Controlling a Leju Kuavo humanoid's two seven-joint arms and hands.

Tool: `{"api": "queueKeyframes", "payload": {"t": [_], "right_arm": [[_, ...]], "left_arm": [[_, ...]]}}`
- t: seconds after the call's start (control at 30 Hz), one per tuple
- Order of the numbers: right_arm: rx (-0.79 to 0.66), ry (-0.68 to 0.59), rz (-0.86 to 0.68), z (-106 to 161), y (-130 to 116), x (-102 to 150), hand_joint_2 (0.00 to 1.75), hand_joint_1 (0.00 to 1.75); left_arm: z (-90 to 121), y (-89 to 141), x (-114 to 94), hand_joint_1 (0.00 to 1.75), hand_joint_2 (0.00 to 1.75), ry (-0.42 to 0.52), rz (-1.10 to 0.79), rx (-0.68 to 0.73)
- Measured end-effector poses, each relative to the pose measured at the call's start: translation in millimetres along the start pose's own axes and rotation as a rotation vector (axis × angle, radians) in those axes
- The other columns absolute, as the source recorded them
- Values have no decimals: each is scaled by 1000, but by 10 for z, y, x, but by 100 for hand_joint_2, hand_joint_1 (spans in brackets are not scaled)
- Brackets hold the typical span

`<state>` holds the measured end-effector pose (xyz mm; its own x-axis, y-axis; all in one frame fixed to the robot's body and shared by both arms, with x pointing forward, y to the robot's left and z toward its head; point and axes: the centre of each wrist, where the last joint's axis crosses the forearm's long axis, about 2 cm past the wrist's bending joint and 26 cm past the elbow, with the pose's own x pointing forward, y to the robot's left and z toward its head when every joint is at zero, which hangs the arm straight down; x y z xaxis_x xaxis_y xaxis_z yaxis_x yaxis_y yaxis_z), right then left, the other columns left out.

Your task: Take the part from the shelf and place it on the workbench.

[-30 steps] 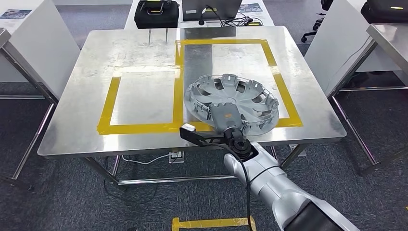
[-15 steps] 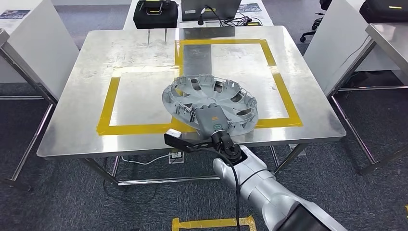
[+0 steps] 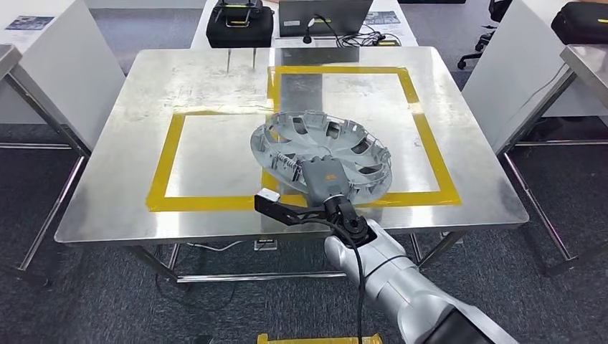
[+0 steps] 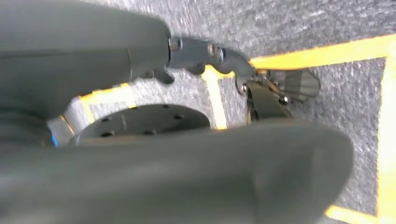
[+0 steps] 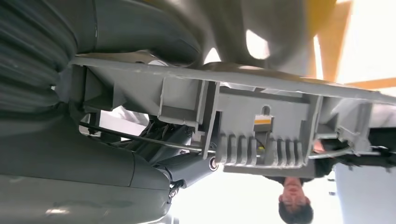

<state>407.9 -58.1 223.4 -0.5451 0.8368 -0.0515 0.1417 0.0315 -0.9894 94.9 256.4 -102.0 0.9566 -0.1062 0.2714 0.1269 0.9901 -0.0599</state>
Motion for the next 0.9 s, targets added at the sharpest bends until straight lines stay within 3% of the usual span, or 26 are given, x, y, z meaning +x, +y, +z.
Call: {"api": "queueKeyframes", "payload": {"t": [0.53,0.57,0.67,0.7,0.9], "right_arm": [[7,18,8,-3,6,-18,175,175],[7,22,10,-7,-1,-24,175,158],[10,40,10,-23,-28,-46,44,27],[18,51,6,-23,-27,-60,0,0],[120,143,-40,52,104,-212,0,0]], "left_arm": [[-1,5,18,0,0,5,-2,3],[-1,1,29,0,0,5,-1,2],[-2,10,48,0,0,6,1,6],[-2,10,50,0,0,7,2,8],[-1,6,27,0,0,16,3,16]]}}
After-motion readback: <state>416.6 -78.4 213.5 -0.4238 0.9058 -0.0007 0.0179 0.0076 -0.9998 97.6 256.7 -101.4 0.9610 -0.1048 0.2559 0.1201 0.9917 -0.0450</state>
